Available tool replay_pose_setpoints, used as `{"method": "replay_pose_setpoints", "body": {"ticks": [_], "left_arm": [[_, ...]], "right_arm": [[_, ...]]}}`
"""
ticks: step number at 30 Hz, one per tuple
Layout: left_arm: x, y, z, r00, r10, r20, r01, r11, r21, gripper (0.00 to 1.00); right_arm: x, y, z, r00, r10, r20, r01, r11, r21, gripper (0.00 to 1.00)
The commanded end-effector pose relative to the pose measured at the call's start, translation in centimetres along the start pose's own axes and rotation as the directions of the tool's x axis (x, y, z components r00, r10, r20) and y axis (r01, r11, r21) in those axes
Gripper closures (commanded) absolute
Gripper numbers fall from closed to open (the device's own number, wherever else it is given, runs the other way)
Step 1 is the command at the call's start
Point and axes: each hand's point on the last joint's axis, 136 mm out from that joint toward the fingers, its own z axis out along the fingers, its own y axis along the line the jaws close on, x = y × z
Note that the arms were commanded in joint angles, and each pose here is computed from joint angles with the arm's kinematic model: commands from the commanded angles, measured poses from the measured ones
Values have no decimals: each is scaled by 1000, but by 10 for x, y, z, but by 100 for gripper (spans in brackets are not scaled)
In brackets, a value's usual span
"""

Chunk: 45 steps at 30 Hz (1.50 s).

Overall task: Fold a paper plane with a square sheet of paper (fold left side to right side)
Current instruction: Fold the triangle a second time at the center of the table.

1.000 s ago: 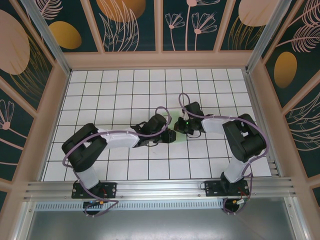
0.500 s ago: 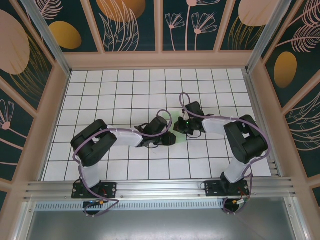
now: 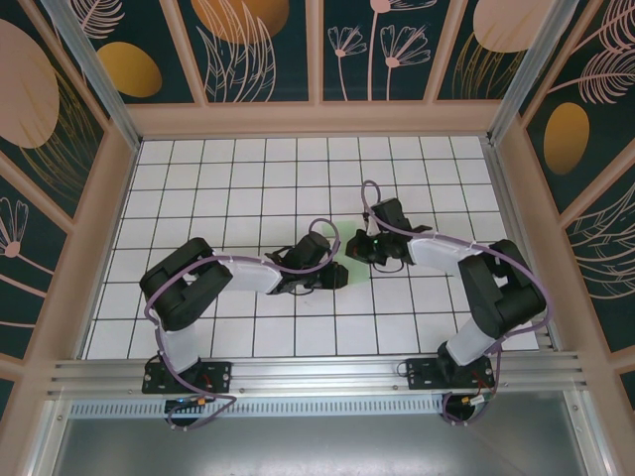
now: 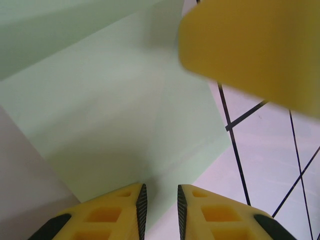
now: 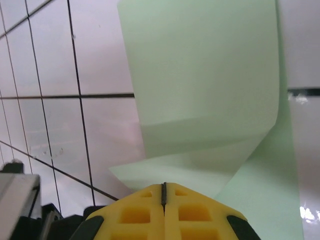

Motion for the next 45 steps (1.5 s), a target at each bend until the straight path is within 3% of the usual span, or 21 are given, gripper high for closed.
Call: {"method": "replay_pose_setpoints", "body": {"ticks": [1, 19, 34, 38, 45], "left_arm": [[28, 33, 4, 996, -52, -71, 45, 994, -99, 73], [46, 63, -3, 992, -79, -101, 56, 974, -218, 74], [67, 79, -7, 986, -110, -121, 78, 967, -242, 76], [55, 64, -12, 991, -99, -88, 81, 978, -193, 76], [7, 7, -42, 999, -28, 28, 30, 997, -77, 72]], "right_arm": [[11, 0, 9, 999, 9, -43, -10, 1000, -14, 100], [-5, -38, 30, 997, -68, -24, 71, 978, 194, 100], [-19, -42, 26, 997, -76, -3, 75, 984, 159, 100], [-6, -39, 27, 998, -48, -37, 53, 989, 137, 100], [16, -33, 24, 997, 14, -79, -6, 995, 101, 100]]}}
